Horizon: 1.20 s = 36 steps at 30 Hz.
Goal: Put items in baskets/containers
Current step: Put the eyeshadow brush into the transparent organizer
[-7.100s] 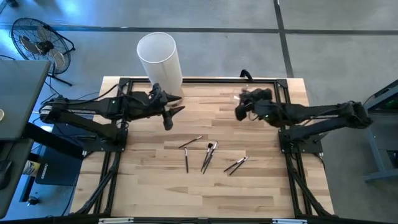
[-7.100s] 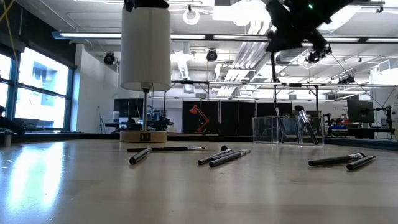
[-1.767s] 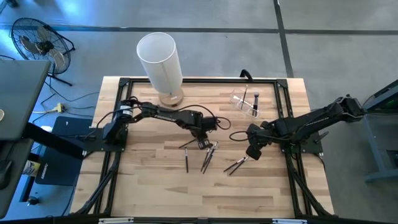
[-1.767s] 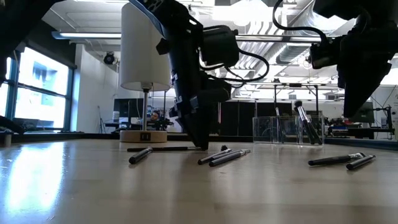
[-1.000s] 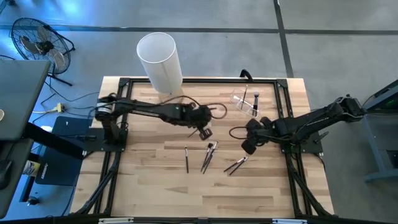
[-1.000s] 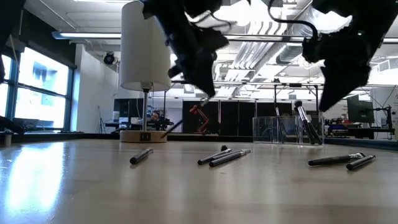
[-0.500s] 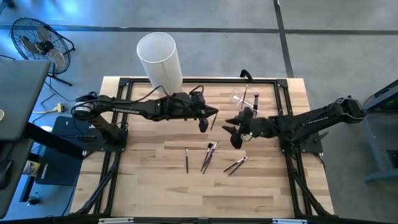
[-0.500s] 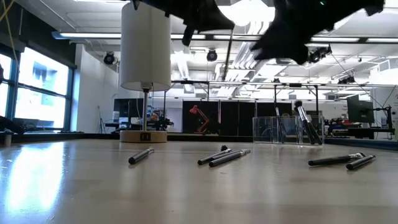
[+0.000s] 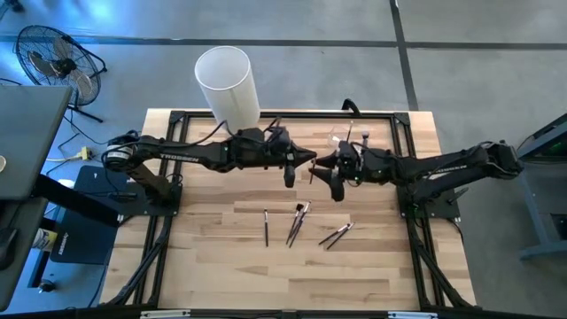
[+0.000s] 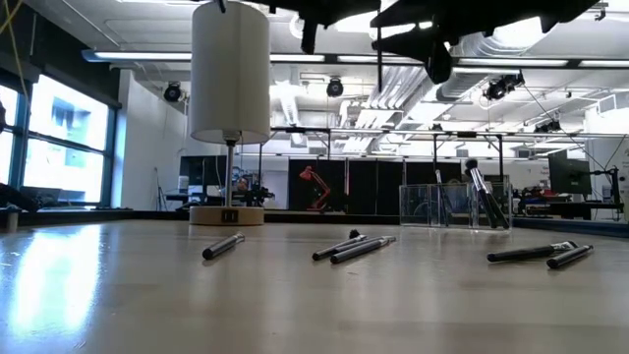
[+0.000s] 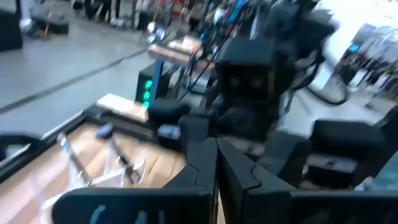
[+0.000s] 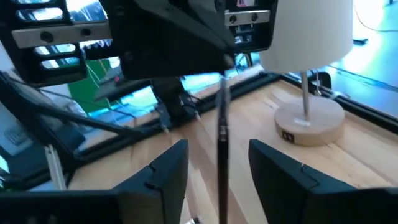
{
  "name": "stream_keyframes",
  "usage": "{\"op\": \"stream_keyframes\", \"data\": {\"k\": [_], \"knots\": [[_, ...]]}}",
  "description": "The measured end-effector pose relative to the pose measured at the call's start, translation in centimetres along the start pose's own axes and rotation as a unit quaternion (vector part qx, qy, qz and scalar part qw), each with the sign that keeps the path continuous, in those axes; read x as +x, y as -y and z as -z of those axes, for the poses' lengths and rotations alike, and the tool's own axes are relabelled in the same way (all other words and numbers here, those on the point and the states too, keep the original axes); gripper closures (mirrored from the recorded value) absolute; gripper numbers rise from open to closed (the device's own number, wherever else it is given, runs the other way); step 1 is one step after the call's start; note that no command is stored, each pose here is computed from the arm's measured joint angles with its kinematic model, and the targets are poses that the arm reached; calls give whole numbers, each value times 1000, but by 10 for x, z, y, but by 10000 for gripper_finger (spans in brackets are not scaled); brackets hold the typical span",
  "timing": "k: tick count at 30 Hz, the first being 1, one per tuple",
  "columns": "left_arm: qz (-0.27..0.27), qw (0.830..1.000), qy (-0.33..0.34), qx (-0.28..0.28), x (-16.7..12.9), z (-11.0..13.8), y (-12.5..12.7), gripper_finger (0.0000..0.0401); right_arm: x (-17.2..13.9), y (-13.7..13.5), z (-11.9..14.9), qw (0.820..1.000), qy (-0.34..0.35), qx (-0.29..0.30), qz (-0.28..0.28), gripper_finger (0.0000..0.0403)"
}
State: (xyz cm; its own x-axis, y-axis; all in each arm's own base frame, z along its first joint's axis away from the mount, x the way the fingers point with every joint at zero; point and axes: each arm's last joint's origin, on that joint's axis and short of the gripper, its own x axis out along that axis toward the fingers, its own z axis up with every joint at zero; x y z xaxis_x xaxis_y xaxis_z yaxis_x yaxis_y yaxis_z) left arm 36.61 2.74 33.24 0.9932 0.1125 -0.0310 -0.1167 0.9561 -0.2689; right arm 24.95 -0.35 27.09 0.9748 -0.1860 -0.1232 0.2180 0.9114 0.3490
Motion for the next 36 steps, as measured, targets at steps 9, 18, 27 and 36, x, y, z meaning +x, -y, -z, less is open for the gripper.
{"op": "stream_keyframes", "data": {"k": [9,18,27,36], "knots": [[8,1000,26,-1,0,-5,1,401,1,5,-4,1000,11,-8,3,331],[14,999,37,0,0,-8,2,401,1,6,-5,1000,14,-22,5,390],[9,1000,21,3,0,-5,1,348,-2,21,-2,997,-19,-30,74,390],[18,1000,-4,4,0,0,1,275,-28,66,-19,966,-25,-62,248,390]]}}
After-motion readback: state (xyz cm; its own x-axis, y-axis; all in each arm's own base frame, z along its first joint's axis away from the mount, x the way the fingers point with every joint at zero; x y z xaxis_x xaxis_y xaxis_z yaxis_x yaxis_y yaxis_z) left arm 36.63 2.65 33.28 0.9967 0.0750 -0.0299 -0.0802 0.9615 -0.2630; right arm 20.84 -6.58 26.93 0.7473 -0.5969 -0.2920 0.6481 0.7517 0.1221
